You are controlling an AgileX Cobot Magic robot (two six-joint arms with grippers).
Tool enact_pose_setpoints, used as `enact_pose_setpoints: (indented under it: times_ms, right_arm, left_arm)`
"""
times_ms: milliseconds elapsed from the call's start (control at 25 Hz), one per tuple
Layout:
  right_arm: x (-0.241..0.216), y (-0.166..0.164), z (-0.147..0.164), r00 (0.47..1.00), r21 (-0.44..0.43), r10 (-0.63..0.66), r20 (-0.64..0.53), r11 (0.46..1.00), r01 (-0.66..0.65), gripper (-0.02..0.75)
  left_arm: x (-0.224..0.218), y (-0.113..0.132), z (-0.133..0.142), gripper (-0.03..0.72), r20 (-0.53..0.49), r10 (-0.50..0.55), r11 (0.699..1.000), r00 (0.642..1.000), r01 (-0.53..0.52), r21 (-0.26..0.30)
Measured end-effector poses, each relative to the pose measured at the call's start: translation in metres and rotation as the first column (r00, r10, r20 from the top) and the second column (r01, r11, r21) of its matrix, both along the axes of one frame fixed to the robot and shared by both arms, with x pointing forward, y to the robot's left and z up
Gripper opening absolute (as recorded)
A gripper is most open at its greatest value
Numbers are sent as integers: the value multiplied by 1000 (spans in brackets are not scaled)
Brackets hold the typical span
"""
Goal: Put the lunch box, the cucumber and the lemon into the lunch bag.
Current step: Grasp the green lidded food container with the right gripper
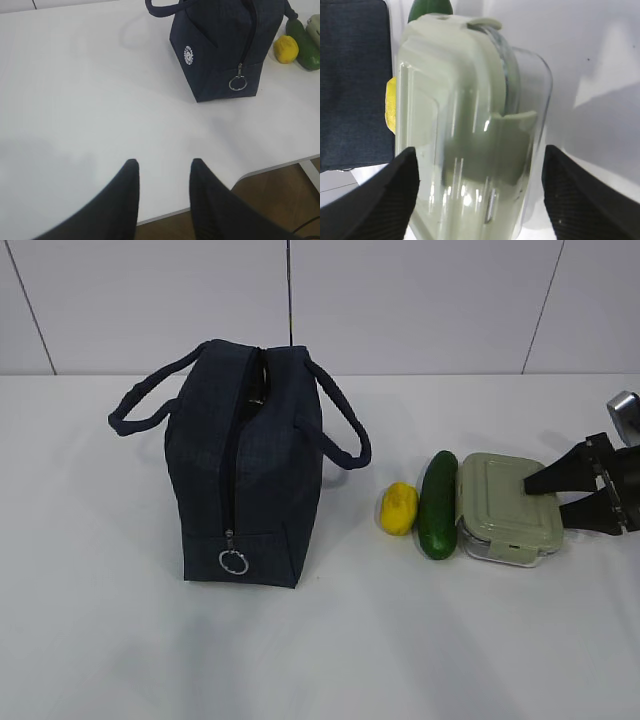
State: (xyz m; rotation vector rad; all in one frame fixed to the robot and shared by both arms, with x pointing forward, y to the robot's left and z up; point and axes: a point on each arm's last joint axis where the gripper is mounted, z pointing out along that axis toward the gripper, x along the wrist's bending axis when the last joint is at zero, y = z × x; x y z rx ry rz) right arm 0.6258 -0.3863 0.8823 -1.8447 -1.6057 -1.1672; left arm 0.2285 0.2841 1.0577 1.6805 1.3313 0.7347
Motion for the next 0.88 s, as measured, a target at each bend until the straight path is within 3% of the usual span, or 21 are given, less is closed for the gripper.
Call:
enact_pose_setpoints:
  times_ms: [680, 880]
  right_arm:
    - [0, 0, -4, 1000, 2, 2, -12, 1000, -2, 587]
    - [0, 0, -4, 1000, 2, 2, -12, 1000, -2, 540]
  left_arm:
    - [0, 0, 0, 244, 0, 0, 1000, 1000, 0, 0]
    - [0, 0, 0, 244, 0, 0, 1000, 1000, 0, 0]
